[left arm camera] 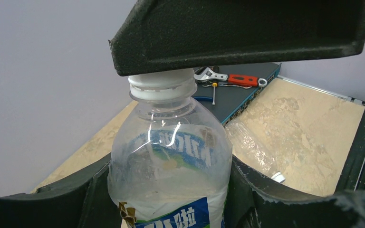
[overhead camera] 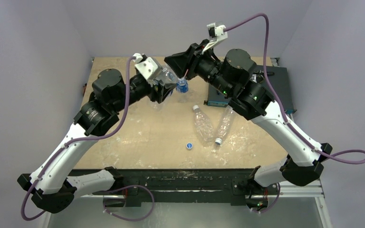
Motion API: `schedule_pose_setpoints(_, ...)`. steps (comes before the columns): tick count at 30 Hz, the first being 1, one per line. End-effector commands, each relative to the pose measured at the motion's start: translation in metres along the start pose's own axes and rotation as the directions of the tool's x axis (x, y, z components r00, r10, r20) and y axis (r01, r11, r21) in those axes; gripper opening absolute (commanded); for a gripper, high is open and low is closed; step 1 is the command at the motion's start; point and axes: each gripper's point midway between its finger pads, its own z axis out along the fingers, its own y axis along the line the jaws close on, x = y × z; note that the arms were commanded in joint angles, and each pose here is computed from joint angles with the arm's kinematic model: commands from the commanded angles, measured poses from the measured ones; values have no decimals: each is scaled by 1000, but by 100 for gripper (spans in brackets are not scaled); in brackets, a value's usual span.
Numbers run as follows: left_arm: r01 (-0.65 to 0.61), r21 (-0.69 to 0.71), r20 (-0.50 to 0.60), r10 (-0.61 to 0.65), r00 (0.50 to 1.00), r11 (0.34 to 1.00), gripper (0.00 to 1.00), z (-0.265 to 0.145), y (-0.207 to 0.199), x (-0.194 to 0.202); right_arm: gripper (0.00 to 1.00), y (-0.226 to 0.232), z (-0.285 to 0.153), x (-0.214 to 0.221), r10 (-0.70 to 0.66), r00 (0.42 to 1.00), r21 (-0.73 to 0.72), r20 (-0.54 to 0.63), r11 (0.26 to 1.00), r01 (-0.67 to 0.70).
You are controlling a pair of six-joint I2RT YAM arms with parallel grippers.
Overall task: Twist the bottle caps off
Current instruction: Unscrew the bottle cap from the plastic bottle.
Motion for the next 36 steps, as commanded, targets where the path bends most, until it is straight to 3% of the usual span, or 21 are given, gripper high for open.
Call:
schedule_pose_setpoints(1, -35, -20, 95, 37, 995, 999, 0, -1, 6, -33, 39, 8, -4, -13, 8, 999, -21, 32, 1000, -8)
schedule_pose_setpoints(3, -31, -16, 94, 33, 995, 999, 0, -1, 5, -32, 35, 8, -4, -14, 10, 999, -22, 38, 1000, -10)
schedule_pose_setpoints(6, -28, 9, 102, 27, 994, 1000, 0, -2, 0, -34, 21, 10, -4, -11, 10, 1000, -36, 23, 999, -9)
schedule_pose_setpoints(9, -31, 111, 137, 16, 990, 993, 0, -7, -18, -45, 5, 16, -5, -8, 0, 1000, -71, 6, 997, 0)
schedule_pose_setpoints(11, -30, 224, 156, -5, 988, 974, 0, -12, -38, -53, 0, 31, -9, -7, -17, 1000, -156, -6, 988, 15)
schedule_pose_setpoints(15, -17, 468, 167, -69, 984, 883, 0, -30, -82, -64, 0, 52, -23, -9, -66, 998, -287, -5, 956, 62)
schedule_pose_setpoints(20, 5, 651, 144, -130, 981, 759, 0, -54, -115, -69, 0, 77, -52, -13, -116, 993, -477, 26, 871, 114)
schedule_pose_setpoints(32, 57, 852, 76, -231, 970, 521, 0, -96, -151, -80, 0, 111, -104, -4, -200, 980, -755, 12, 640, 140)
schedule_pose_setpoints(36, 58, 870, 67, -234, 970, 490, 0, -102, -154, -79, 0, 115, -107, -7, -206, 978, -778, 31, 610, 153)
